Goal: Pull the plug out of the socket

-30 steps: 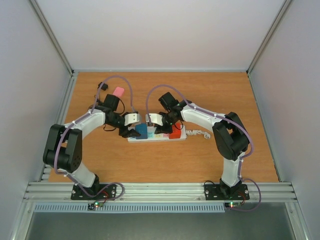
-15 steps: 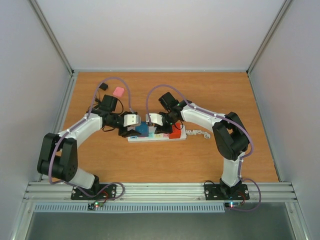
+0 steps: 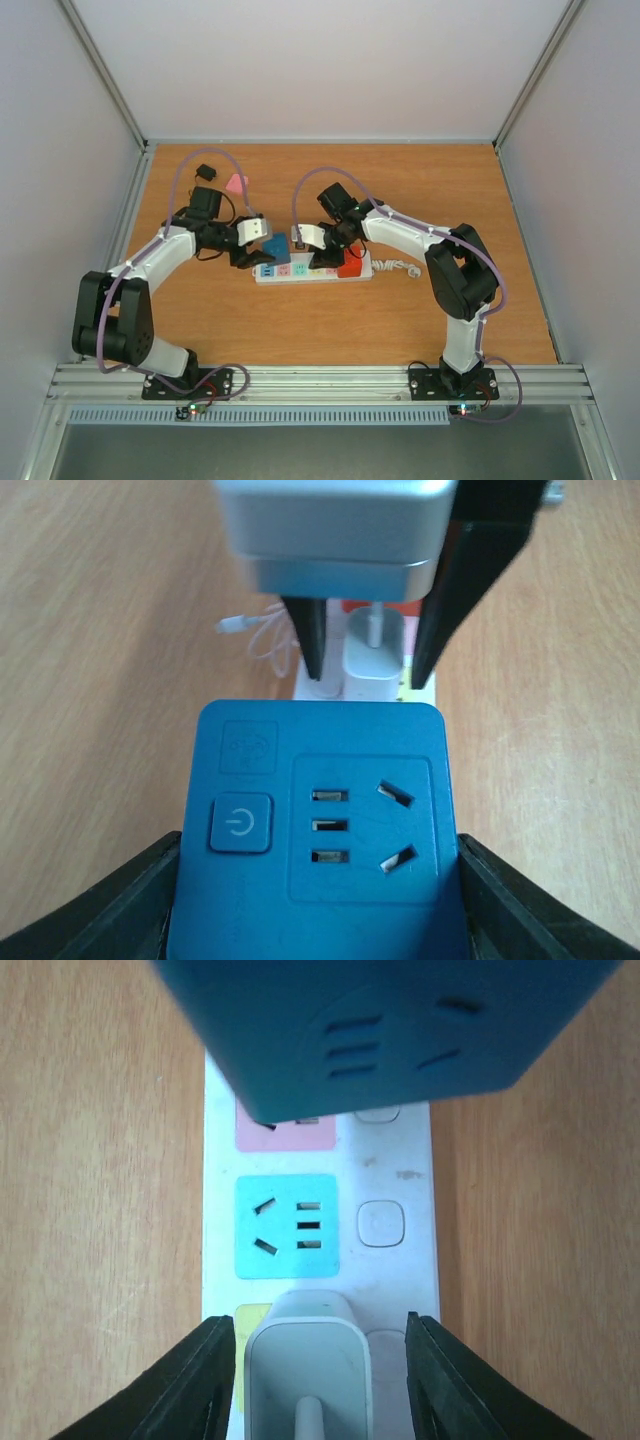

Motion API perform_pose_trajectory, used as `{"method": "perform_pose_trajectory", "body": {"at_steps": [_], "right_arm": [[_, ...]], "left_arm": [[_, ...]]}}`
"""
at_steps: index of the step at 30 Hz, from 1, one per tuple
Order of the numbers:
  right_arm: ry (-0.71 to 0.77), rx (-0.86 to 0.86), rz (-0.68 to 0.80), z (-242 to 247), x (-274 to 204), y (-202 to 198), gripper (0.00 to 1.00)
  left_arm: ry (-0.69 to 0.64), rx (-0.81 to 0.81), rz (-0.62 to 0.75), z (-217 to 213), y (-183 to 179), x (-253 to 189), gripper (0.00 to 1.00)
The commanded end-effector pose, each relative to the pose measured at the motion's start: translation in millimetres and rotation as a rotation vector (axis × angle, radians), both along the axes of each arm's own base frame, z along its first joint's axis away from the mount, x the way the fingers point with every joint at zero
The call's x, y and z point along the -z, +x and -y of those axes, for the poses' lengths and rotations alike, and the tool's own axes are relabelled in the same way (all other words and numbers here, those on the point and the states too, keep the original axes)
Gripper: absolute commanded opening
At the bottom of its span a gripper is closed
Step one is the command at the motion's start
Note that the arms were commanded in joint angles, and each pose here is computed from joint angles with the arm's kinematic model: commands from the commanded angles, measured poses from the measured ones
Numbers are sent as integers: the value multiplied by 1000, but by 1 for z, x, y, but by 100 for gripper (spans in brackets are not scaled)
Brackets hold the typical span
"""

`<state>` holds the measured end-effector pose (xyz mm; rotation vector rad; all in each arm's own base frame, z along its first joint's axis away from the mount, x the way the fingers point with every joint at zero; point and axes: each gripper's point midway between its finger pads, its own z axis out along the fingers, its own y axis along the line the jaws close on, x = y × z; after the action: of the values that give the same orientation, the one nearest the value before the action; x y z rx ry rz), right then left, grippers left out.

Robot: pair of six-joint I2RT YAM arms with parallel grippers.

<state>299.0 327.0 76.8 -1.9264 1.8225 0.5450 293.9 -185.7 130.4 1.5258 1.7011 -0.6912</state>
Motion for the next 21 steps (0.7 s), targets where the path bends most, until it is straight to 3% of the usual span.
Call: {"method": "perform_pose_trajectory", "body": {"at_steps": [1,8,18,21], "right_arm": [[55,15,1,-9,-25,5,53],[118,1,-5,-15,-50,0,76],[192,42,-11,-27,-85,8,84],[213,59,-7,-27,-96,9,93]], "left_arm": [[-76,-78,47,-7,14,-29,27],[-100,-189,50,-23,35,-44,27],[-42,-392,110,-65,95,-73,28],[-10,-459,144,-74,112,-80,28]]}}
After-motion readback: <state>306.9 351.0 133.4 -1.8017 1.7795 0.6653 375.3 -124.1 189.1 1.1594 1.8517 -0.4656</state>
